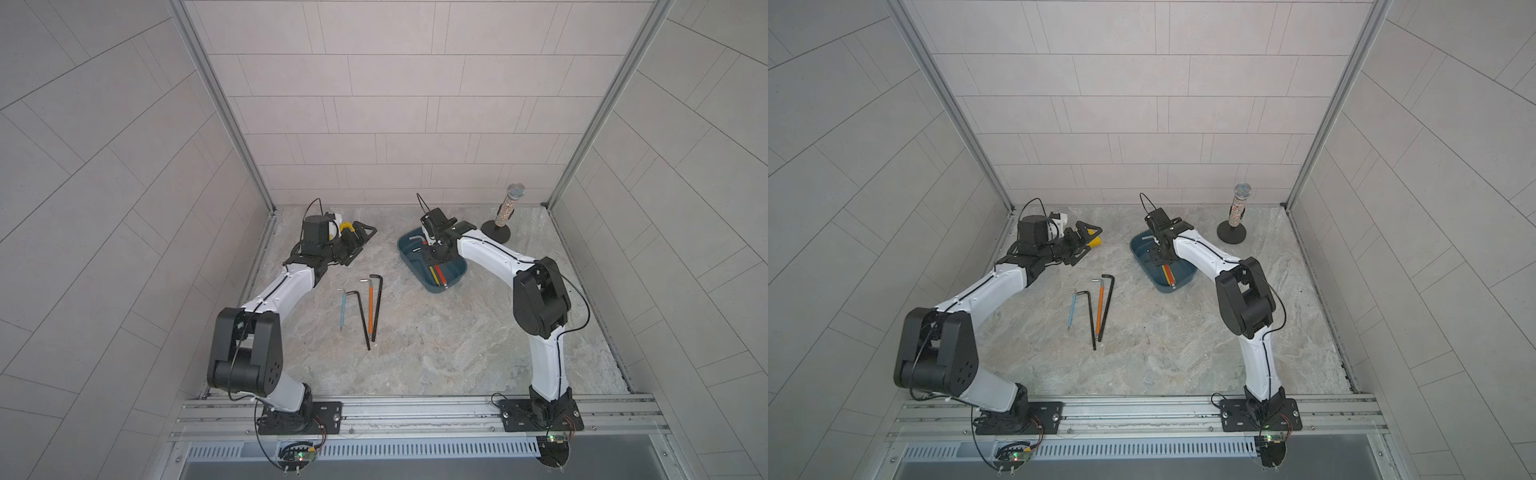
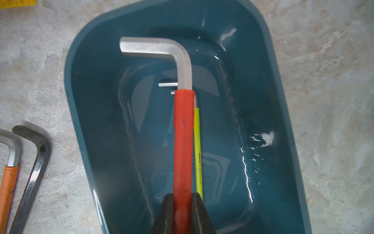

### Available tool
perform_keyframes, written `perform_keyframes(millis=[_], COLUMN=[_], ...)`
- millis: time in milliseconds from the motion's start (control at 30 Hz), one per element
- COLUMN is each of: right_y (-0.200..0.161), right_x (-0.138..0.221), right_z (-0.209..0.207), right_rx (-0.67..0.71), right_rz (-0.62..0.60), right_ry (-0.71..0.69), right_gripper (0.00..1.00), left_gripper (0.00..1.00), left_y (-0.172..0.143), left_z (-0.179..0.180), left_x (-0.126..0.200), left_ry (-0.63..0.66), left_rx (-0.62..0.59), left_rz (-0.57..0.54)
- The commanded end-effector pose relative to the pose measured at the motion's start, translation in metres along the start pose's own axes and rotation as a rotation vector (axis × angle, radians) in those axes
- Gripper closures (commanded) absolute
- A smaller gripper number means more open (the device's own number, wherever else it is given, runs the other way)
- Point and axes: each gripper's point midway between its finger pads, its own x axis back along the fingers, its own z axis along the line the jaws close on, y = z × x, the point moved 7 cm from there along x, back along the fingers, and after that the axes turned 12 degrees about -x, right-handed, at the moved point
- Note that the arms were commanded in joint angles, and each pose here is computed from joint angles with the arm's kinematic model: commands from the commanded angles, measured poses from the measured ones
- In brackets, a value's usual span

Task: Put the hex key on the desktop into the storage box
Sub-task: Place the Allen key in the storage box.

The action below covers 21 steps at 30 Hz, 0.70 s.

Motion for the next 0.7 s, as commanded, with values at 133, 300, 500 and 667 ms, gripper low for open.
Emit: perform_keyframes(millis=[133,300,500,667], right_y=[0.007,0.008,0.011,0.02], right_x=[-0.009,-0.019,-0.026,-0.019], right_z=[-0.003,-0.003,-0.001,-0.002], right_rx=[0.012,0.014,0.007,-0.008], right_rz=[-0.033,-0.028,-0.023,-0.05], right_ry=[-0.033,-0.045,-0.04,-0.026], right_gripper=[1.0,1.0,1.0,1.0], left_gripper=[0.0,0.0,0.0,0.0], left_y=[-0.005,-0.005,-0.006,-0.007], left_z=[0.001,0.0,0.0,0.0], left_x=[-0.003,-0.001,0.0,0.0], left_ry=[-0.014,-0.011,-0.013,-0.01], left_rx=[-0.024,-0.032,-0.031,-0.028], left_rz=[0.024,0.016,0.02,0.02])
